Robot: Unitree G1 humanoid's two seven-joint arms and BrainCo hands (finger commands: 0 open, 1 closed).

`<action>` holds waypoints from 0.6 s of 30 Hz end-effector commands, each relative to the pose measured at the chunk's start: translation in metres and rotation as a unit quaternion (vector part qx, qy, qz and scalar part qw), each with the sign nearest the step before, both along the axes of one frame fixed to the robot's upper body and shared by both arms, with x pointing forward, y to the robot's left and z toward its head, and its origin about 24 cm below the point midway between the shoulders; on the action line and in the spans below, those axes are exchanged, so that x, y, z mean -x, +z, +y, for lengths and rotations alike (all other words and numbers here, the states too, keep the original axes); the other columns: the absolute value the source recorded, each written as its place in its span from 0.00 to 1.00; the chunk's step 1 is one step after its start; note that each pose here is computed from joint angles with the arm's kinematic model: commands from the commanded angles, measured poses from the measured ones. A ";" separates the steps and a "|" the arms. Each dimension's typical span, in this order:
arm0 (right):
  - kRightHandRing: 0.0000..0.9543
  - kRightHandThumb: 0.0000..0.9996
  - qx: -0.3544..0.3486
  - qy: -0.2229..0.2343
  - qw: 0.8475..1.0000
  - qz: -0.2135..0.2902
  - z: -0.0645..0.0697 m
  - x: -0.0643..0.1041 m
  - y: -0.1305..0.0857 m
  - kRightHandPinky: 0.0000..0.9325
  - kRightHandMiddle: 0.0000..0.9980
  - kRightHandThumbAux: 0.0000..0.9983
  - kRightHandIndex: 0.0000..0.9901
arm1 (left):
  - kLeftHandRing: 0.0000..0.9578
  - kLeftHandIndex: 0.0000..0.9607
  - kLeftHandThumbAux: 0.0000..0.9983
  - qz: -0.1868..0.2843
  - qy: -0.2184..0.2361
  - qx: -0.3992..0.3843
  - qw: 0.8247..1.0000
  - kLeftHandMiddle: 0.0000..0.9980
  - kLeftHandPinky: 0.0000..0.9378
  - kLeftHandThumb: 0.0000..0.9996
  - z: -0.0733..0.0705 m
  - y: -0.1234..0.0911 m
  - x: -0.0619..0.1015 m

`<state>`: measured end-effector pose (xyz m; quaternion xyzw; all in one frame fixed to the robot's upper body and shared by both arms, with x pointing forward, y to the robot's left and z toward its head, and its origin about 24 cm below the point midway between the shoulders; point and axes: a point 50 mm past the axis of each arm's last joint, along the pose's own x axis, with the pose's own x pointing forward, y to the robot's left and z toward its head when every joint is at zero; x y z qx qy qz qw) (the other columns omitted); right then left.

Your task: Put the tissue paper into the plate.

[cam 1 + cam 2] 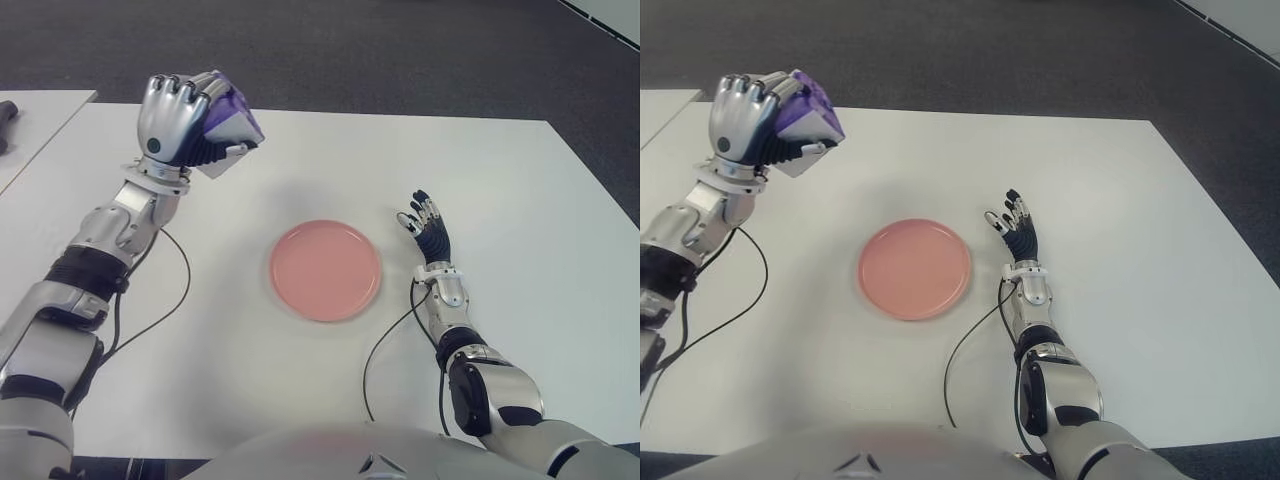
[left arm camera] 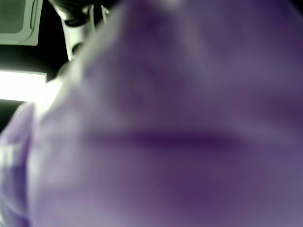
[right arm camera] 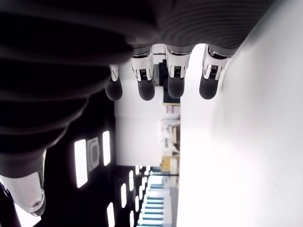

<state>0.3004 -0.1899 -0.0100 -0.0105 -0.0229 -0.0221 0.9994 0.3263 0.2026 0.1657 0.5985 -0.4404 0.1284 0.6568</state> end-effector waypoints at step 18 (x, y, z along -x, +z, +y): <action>0.00 0.05 -0.016 -0.008 0.997 0.076 -0.002 0.022 -0.031 0.00 0.00 0.59 0.00 | 0.87 0.42 0.67 0.088 -0.207 -0.020 0.974 0.54 0.87 0.86 -0.079 -0.037 0.033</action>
